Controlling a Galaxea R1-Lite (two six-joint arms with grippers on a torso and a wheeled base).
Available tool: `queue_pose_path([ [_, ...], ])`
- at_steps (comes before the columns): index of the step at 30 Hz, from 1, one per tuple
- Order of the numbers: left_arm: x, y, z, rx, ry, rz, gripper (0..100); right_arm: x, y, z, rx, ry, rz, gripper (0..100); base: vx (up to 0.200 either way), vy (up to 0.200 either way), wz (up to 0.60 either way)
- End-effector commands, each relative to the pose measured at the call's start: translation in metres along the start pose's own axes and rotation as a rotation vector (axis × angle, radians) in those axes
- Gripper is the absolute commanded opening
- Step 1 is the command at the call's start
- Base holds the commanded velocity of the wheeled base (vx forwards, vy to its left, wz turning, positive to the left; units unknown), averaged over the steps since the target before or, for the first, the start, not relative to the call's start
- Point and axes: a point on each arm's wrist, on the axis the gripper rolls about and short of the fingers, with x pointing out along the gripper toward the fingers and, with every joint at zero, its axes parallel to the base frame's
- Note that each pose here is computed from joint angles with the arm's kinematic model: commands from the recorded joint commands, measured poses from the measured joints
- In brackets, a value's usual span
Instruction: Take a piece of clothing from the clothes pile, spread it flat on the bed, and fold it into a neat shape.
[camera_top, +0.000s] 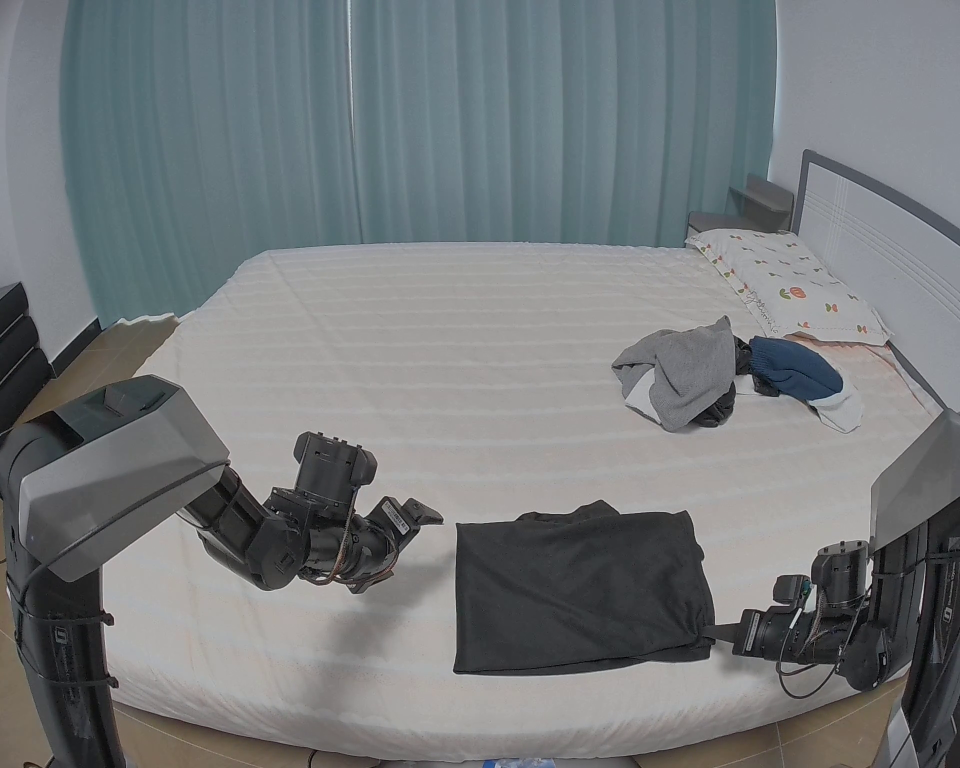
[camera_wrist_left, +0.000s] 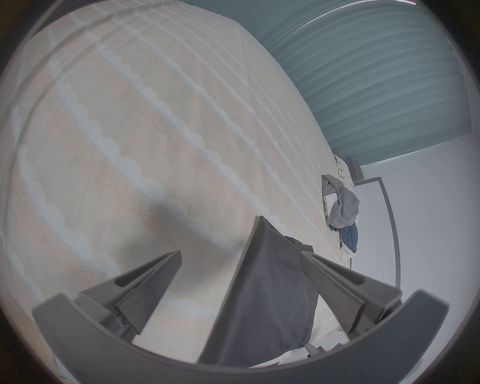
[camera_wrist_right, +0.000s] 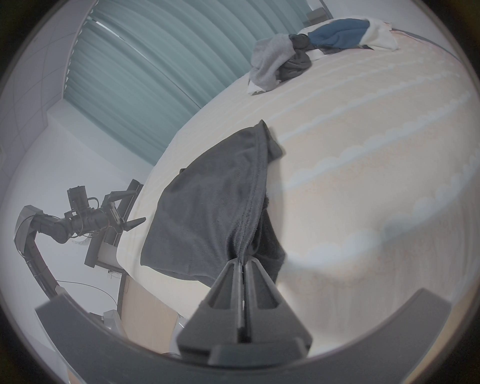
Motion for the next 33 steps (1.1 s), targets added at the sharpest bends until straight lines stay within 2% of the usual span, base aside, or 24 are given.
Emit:
queue_pose_path([
  [1,0.0,0.0,0.0,0.0,0.0,0.0,100,-0.003,-0.001,-0.002,0.007,0.001,-0.007,0,0.0,0.0,0.0],
  [11,0.001,0.001,-0.001,0.005,0.002,0.004,100,-0.007,-0.003,-0.004,-0.023,0.011,-0.02,0,0.0,0.0,0.0],
  [12,0.001,0.001,-0.001,0.005,0.002,0.004,100,-0.006,-0.003,-0.003,-0.022,0.006,-0.021,100,0.0,0.0,0.0],
  [16,0.001,0.001,-0.001,0.008,0.0,0.005,100,-0.006,-0.004,-0.001,-0.024,-0.006,-0.021,100,0.0,0.0,0.0],
  [21,0.001,0.0,-0.001,0.008,0.0,0.005,100,0.006,-0.001,0.032,-0.042,-0.151,0.018,100,0.0,0.0,0.0],
  [26,0.002,0.001,-0.002,0.011,0.001,0.008,100,0.03,-0.004,0.057,-0.027,-0.186,0.013,100,0.0,0.0,0.0],
  [28,0.002,0.001,-0.002,0.011,0.001,0.008,100,0.039,-0.004,0.068,-0.007,-0.194,0.008,100,0.0,0.0,0.0],
  [30,0.002,0.001,-0.003,0.014,0.003,0.009,100,0.052,-0.002,0.087,0.053,-0.212,0.009,100,0.0,0.0,0.0],
  [33,0.003,0.0,-0.004,0.018,0.005,0.009,100,0.074,-0.003,0.107,0.14,-0.192,-0.005,100,0.0,0.0,0.0],
])
